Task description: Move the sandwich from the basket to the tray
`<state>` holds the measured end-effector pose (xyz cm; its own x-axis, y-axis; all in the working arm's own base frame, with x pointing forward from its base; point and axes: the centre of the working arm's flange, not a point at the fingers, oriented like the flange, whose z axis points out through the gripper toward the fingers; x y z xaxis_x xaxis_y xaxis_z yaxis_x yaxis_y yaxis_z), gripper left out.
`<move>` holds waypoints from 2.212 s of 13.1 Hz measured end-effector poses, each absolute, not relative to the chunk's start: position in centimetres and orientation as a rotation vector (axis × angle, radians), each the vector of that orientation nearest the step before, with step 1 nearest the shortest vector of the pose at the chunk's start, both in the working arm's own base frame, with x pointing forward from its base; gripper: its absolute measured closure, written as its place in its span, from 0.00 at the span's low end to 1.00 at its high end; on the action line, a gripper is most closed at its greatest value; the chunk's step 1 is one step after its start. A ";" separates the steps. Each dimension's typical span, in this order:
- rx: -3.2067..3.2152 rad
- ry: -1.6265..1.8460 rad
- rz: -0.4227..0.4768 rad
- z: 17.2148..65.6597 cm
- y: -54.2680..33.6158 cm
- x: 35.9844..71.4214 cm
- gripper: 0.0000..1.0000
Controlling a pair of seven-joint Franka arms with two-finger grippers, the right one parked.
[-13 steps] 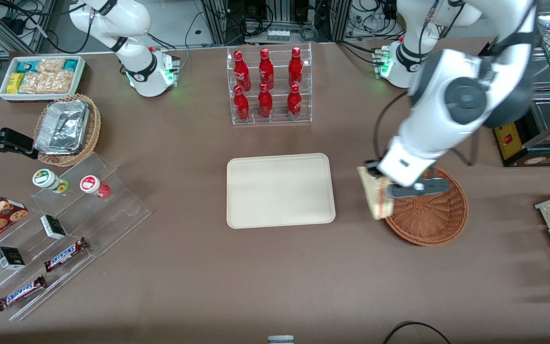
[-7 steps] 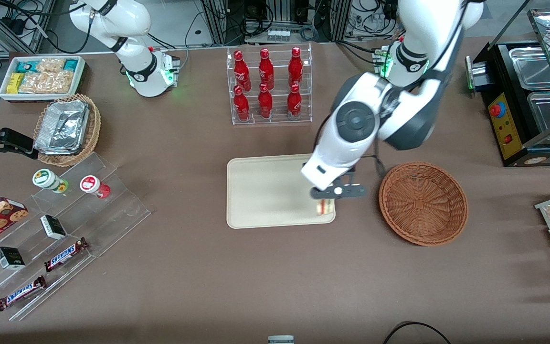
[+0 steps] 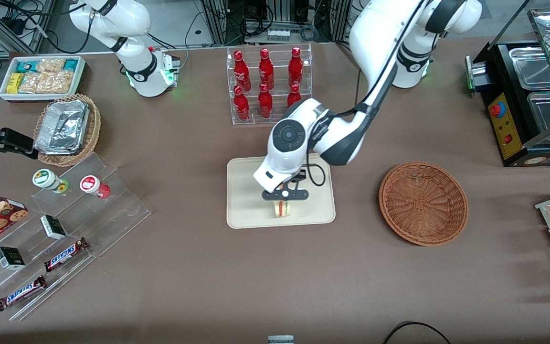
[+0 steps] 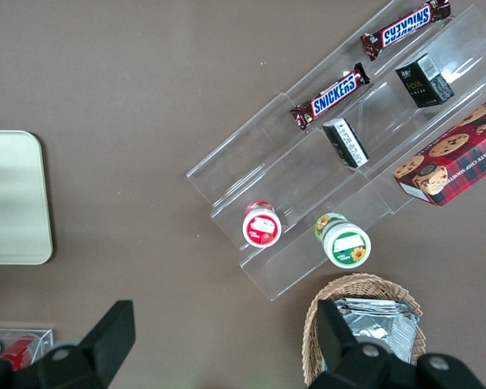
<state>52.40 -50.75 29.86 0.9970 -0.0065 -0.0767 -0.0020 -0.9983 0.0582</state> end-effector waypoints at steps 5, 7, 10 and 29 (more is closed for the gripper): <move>3.122 -0.060 -0.179 25.1 -52.3 50.5 0.85; 3.136 -0.074 -0.182 24.2 -52.4 50.3 0.78; 3.133 -0.073 -0.165 24.7 -52.5 50.6 0.45; 3.144 0.272 -0.173 57.3 -22.8 57.6 0.00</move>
